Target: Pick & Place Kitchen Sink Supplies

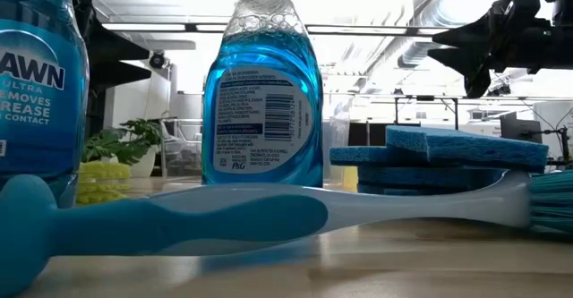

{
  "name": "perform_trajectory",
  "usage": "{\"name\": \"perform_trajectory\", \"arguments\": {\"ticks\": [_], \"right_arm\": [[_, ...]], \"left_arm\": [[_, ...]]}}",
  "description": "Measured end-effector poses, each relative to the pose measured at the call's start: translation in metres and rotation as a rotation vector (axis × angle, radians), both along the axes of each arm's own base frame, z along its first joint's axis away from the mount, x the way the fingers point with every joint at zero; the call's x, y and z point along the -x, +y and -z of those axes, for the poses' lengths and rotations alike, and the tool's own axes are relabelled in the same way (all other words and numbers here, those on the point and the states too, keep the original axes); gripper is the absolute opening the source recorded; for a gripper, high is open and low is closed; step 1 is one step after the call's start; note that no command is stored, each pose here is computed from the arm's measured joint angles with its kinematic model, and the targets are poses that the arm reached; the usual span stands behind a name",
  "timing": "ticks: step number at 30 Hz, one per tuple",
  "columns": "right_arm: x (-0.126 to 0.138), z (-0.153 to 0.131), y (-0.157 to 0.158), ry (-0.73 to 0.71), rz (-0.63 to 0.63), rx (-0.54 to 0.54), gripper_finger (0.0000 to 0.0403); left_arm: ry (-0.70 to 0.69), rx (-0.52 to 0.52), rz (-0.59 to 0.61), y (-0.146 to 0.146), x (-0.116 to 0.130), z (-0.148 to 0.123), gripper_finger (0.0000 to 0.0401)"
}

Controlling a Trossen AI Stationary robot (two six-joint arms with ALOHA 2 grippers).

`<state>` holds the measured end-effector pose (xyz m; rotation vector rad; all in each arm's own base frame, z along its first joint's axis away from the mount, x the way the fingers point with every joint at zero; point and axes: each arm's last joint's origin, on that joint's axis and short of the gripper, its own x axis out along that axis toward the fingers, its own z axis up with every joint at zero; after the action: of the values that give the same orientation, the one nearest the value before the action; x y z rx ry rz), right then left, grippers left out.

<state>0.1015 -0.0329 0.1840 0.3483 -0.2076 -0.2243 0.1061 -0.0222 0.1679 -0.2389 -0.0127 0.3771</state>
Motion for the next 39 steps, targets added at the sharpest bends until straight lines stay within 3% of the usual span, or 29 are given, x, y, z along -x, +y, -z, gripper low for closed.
{"name": "perform_trajectory", "arguments": {"ticks": [29,33,39], "right_arm": [[0.0000,0.0001,0.0000,-0.001,0.000,-0.003,0.0140],[-0.0001,-0.0001,0.0010,-0.031,-0.055,-0.125,0.0140],[-0.0008,-0.0009,0.0064,-0.033,-0.267,-0.260,0.0140]], "left_arm": [[0.000,0.000,0.000,0.0000,0.0000,0.0001,0.0264],[0.000,0.000,0.000,0.0000,0.0000,0.0001,0.0264],[0.000,0.000,0.000,0.0000,0.0000,0.0000,0.0264]]}}
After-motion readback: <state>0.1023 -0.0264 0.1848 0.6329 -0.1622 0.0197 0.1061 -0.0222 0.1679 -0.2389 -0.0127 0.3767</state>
